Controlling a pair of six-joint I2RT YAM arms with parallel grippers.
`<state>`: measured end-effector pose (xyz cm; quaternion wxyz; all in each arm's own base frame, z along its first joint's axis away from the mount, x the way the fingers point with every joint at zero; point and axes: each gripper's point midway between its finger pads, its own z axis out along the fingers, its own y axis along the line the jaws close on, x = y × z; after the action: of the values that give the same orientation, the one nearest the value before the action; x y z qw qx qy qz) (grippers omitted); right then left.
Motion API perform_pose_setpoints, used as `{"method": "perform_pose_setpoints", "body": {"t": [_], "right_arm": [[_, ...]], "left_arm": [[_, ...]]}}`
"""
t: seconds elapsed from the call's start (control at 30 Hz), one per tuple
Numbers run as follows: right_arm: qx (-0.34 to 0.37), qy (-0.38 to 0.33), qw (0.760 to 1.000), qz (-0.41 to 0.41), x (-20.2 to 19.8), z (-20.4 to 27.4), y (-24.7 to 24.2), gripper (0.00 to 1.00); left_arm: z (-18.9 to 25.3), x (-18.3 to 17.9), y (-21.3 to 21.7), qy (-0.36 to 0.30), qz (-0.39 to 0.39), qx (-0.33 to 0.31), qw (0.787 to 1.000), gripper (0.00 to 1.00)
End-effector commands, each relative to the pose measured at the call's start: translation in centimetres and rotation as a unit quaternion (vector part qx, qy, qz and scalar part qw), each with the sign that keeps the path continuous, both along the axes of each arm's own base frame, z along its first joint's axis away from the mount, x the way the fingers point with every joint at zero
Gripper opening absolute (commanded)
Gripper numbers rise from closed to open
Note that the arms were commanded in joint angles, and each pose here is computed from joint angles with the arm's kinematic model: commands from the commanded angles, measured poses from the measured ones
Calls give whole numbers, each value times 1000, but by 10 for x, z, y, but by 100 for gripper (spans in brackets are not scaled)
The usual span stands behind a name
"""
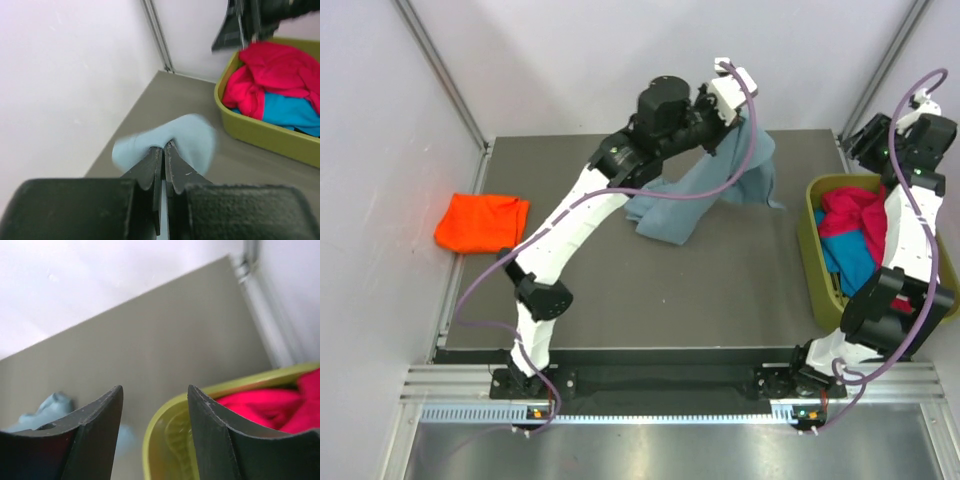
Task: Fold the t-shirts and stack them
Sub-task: Flatten the tshirt out
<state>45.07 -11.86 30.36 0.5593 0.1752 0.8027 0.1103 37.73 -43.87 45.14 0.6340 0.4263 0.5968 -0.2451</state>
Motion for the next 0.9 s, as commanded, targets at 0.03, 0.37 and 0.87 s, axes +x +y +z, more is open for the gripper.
{"method": "perform_pose_setpoints", "body": {"t": [0.03, 0.37, 0.87], "right_arm": [[51, -9, 998, 42, -7, -8, 31, 54], [56, -5, 991, 124, 17, -16, 82, 53], [9, 97, 885, 455, 0, -101, 293, 54]], "left_arm": [[146, -36, 103, -159, 91, -100, 978, 0], [45, 24, 305, -124, 392, 110, 905, 2], [-168, 3, 350, 168, 432, 268, 845, 70]]}}
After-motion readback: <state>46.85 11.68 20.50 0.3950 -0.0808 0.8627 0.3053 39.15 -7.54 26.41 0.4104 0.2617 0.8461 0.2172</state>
